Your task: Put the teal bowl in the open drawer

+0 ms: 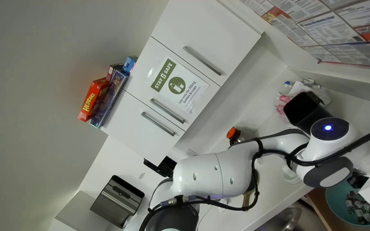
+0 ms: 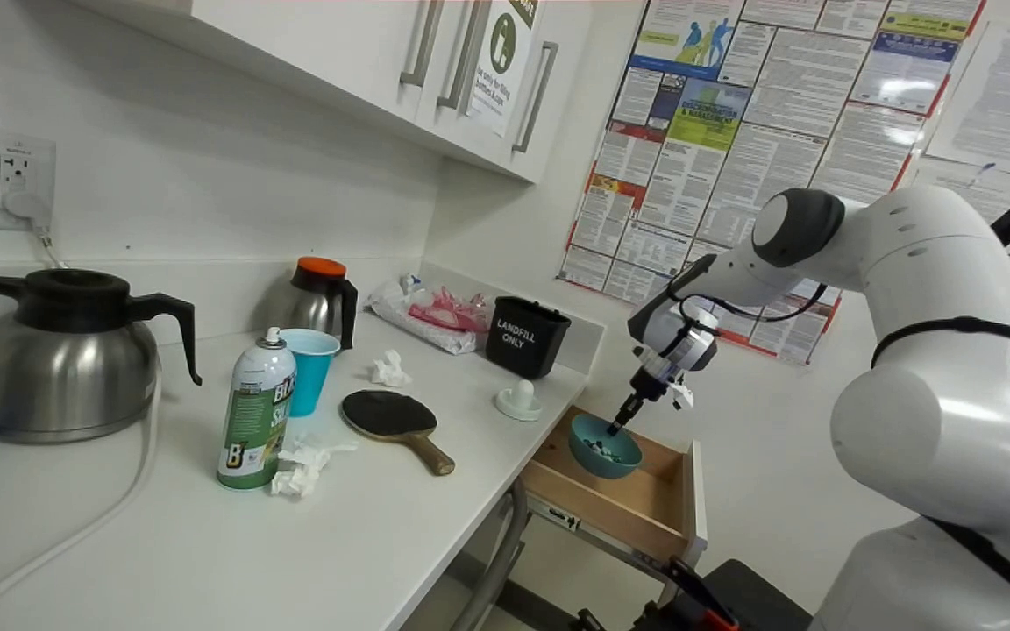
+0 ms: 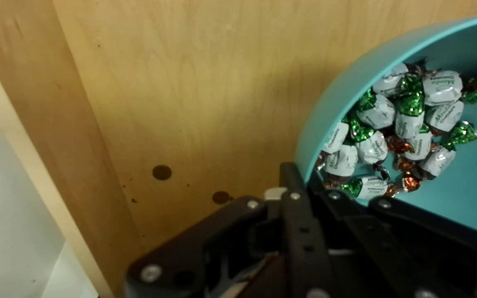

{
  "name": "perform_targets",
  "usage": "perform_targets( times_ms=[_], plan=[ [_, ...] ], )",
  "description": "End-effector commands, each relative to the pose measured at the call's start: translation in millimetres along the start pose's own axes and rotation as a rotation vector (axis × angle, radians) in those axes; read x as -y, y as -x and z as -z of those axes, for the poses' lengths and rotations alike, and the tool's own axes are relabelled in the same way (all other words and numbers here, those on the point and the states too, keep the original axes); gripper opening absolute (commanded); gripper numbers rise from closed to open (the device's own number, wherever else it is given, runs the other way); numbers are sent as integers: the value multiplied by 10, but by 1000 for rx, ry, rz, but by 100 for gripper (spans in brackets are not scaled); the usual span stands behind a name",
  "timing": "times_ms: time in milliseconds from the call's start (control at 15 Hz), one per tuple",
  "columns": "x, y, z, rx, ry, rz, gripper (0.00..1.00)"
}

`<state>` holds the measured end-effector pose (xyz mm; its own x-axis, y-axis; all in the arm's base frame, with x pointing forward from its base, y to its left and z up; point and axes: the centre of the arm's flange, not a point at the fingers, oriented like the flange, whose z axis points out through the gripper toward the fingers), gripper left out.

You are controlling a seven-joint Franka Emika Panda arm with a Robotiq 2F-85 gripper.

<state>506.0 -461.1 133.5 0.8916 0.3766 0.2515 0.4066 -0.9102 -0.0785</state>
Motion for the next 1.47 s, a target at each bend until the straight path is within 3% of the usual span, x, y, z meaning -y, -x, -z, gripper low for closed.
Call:
perform_targets(
  times_ms=[0,400,467,600,933,1133,1400],
  plan=[
    [-194,-116,-208,12,-7,-29,1],
    [-248,-58,-550,63,-12,-70,1],
    [-237,-44,-557,69,-4,-80,29],
    [-183,-7,-473,61,8,-97,36],
    [-48,122,77,9,62,-144,74],
    [21,232,525,36,69,-209,98],
    [195,310,1022,67,91,-253,100]
  ],
)
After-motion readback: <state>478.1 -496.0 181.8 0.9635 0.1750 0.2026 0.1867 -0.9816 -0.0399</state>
